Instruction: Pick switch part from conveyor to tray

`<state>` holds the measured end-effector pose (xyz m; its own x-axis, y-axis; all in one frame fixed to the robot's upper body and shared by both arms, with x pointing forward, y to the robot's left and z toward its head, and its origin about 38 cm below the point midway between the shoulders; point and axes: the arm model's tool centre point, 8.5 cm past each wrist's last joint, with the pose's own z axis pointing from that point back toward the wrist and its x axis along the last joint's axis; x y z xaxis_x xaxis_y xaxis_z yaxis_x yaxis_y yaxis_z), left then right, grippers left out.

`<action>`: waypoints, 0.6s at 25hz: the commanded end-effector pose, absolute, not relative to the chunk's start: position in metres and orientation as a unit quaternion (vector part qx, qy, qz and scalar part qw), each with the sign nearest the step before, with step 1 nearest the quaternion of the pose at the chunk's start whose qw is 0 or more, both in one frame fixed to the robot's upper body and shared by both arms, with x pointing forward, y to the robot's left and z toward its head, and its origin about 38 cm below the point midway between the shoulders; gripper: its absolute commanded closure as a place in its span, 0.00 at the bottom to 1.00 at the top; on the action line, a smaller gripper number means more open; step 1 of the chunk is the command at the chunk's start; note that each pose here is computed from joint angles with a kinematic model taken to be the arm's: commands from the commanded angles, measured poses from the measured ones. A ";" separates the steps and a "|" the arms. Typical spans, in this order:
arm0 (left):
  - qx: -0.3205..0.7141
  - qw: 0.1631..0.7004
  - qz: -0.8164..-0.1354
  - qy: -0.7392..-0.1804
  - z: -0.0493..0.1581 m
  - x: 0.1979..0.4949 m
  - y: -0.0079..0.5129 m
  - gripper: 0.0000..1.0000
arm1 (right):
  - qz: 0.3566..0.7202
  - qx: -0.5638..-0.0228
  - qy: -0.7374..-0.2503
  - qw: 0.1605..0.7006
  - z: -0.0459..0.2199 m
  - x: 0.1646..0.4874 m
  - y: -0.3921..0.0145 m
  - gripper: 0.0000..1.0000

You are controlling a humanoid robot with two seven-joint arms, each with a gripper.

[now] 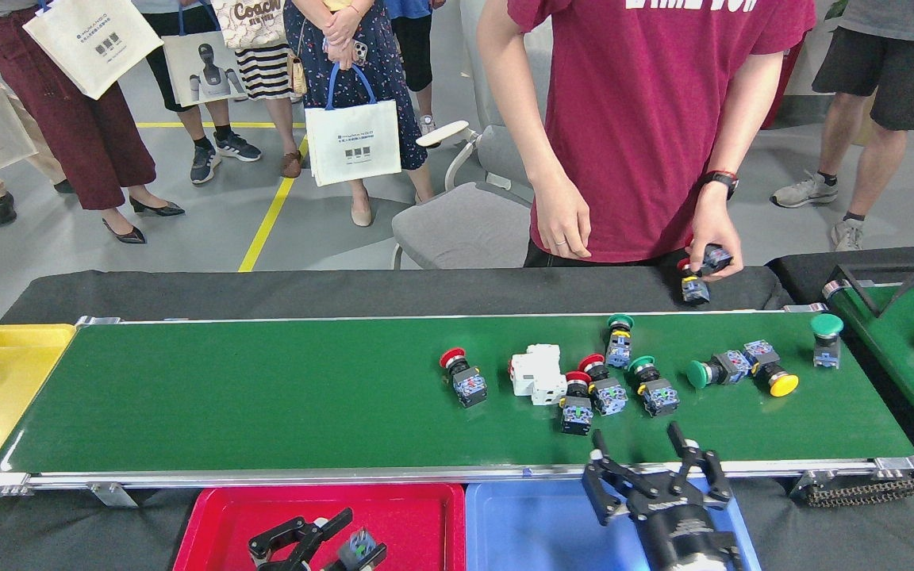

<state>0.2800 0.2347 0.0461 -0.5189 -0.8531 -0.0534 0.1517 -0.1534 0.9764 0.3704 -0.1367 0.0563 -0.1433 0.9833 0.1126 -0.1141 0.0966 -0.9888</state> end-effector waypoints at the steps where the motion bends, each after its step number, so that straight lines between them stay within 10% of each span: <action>1: 0.391 0.424 -0.630 -0.520 0.056 0.288 0.262 0.00 | 0.539 -0.399 -0.536 0.513 0.060 0.382 -0.119 0.01; 11: 0.476 0.554 -0.533 -0.427 0.041 0.271 0.341 0.00 | 0.556 -0.411 -0.487 0.533 0.046 0.432 -0.101 0.01; 15: 0.478 0.548 -0.535 -0.431 0.045 0.273 0.337 0.00 | 0.562 -0.396 -0.488 0.538 0.049 0.443 -0.100 0.30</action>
<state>0.2694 0.3382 0.0372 0.0585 -0.9977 -0.0352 0.2022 -0.0227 0.9791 0.4366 -0.1023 0.0395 -0.0923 0.9931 0.0726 -0.2262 0.0501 -0.9728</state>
